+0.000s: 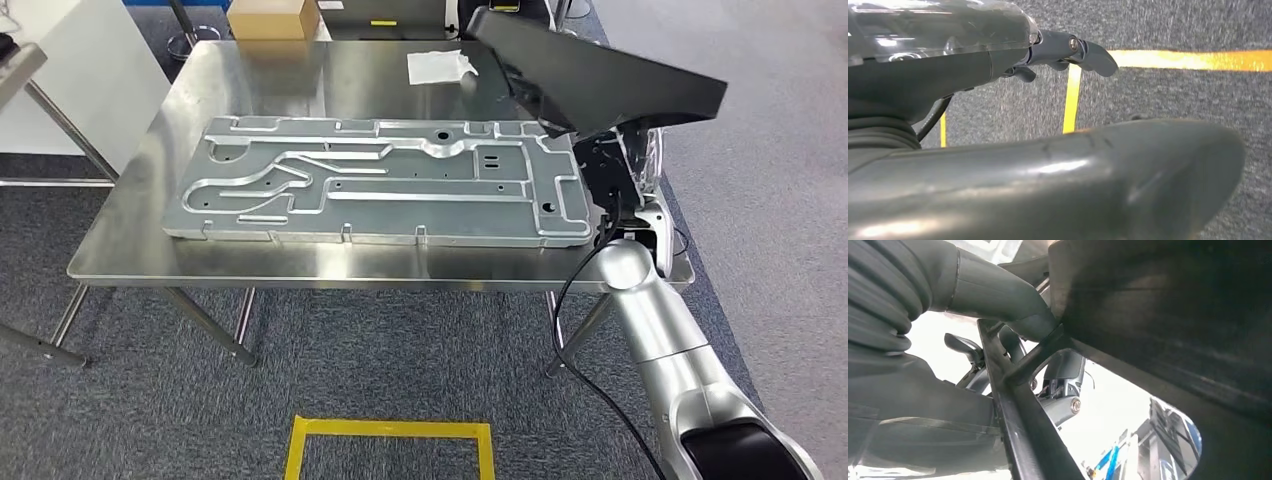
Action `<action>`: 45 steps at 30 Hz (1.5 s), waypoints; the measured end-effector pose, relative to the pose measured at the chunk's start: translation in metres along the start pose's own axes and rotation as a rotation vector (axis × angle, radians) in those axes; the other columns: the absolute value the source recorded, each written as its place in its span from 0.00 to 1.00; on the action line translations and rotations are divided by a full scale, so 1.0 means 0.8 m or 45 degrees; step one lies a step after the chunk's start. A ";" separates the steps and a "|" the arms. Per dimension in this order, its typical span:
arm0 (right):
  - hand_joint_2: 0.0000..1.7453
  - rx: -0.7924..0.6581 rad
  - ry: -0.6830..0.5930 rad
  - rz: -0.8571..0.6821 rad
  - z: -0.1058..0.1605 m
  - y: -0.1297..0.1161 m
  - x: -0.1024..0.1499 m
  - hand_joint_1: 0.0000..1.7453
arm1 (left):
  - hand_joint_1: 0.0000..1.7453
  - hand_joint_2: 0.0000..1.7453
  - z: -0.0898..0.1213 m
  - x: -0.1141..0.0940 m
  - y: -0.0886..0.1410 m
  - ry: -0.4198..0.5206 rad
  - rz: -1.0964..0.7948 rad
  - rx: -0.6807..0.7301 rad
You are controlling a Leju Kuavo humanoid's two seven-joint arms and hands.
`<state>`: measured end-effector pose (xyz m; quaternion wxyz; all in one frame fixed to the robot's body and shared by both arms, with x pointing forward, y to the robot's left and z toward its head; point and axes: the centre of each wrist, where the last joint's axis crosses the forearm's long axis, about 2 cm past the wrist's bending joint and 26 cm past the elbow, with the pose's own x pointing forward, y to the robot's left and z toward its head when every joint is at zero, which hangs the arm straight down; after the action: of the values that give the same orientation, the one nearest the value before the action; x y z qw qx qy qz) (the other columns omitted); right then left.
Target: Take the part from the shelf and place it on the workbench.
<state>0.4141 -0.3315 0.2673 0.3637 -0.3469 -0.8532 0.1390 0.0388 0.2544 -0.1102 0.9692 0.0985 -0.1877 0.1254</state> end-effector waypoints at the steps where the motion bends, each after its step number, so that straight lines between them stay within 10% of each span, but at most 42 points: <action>1: 1.00 0.009 0.006 0.002 0.004 0.001 -0.001 1.00 | 0.00 0.00 0.000 -0.001 0.000 0.005 -0.001 0.001; 27: 1.00 0.024 0.033 0.026 0.010 0.001 0.002 1.00 | 0.00 0.00 -0.002 0.005 0.003 -0.015 -0.022 0.009; 45: 1.00 0.407 0.248 0.084 0.012 0.153 0.066 1.00 | 0.00 0.00 -0.005 0.014 0.001 -0.085 -0.128 -0.100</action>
<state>0.4408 -0.2065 0.2281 0.4903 -0.3241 -0.7693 0.2505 0.0502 0.2581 -0.1093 0.9706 0.0736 -0.2195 0.0659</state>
